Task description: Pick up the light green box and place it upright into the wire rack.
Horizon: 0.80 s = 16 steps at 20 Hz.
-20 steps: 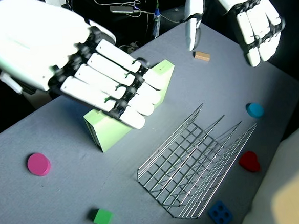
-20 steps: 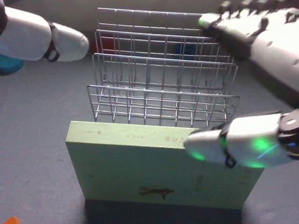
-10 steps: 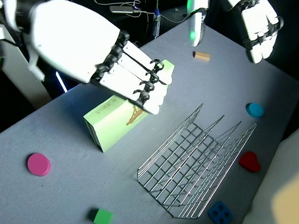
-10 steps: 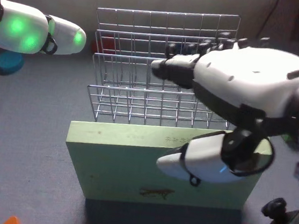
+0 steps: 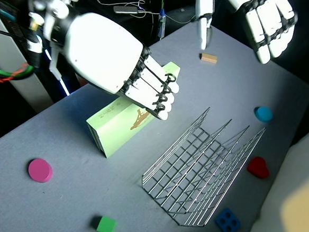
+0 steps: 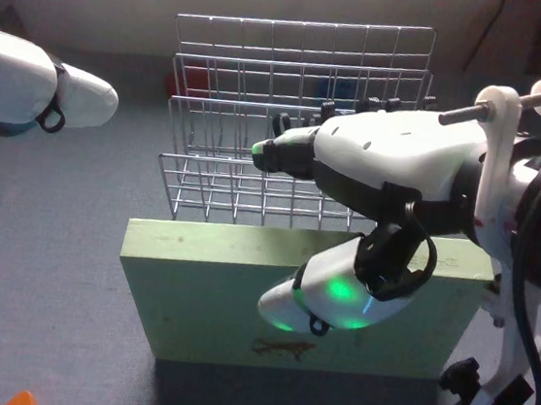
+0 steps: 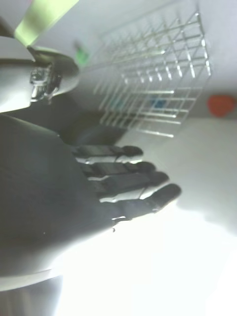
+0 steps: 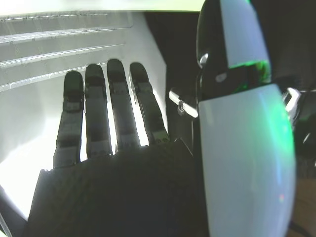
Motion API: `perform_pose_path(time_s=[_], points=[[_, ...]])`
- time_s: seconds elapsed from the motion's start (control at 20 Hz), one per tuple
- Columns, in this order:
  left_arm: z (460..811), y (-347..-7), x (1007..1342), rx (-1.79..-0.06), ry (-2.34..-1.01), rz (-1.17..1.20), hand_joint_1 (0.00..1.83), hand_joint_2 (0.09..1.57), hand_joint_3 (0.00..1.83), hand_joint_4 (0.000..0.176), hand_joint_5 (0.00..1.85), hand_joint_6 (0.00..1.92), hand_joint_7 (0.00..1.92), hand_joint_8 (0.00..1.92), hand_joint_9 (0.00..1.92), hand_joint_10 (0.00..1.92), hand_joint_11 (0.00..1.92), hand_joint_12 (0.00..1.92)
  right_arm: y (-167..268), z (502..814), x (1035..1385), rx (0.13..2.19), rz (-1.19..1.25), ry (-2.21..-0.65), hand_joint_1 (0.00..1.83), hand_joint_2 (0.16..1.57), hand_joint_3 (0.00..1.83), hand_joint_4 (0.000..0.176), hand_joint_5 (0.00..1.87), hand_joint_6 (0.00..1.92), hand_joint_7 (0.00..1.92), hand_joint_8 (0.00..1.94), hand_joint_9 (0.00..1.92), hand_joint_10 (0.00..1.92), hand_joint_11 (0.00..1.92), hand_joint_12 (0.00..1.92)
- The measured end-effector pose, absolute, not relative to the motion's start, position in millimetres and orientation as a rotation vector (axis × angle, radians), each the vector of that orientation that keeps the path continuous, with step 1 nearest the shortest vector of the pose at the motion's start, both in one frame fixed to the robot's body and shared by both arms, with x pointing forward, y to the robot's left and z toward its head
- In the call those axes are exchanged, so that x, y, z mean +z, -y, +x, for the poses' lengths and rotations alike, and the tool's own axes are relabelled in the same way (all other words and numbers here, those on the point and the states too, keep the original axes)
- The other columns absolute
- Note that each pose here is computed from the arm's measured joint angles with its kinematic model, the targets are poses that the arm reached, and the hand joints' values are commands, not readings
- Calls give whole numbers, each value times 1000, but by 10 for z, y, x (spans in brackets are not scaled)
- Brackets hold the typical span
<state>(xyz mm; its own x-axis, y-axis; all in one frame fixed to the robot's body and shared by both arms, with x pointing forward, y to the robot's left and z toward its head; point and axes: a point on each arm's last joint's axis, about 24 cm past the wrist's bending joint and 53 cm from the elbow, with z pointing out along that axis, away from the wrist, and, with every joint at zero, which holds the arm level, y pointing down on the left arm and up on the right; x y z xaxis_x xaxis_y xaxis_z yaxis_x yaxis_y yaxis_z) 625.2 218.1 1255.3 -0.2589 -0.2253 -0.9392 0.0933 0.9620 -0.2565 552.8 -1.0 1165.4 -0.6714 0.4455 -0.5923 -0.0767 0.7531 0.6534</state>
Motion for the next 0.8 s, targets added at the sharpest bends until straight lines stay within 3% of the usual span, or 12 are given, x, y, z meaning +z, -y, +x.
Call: perform_pose_path(time_s=[0.3,0.8], points=[[6250,-2171,12556,-306,-1807,-94,194,1104,0,0,230,6,216,0,206,0,0,650,-57,5541,11596,841,251,-2175,878,952,0,0,229,0,282,0,236,0,0,479],[6251,-2173,12556,-305,-1808,-95,210,1096,0,0,220,0,220,3,212,2,0,670,20,5541,11472,776,238,-2202,869,946,0,0,254,6,315,5,264,5,0,574]])
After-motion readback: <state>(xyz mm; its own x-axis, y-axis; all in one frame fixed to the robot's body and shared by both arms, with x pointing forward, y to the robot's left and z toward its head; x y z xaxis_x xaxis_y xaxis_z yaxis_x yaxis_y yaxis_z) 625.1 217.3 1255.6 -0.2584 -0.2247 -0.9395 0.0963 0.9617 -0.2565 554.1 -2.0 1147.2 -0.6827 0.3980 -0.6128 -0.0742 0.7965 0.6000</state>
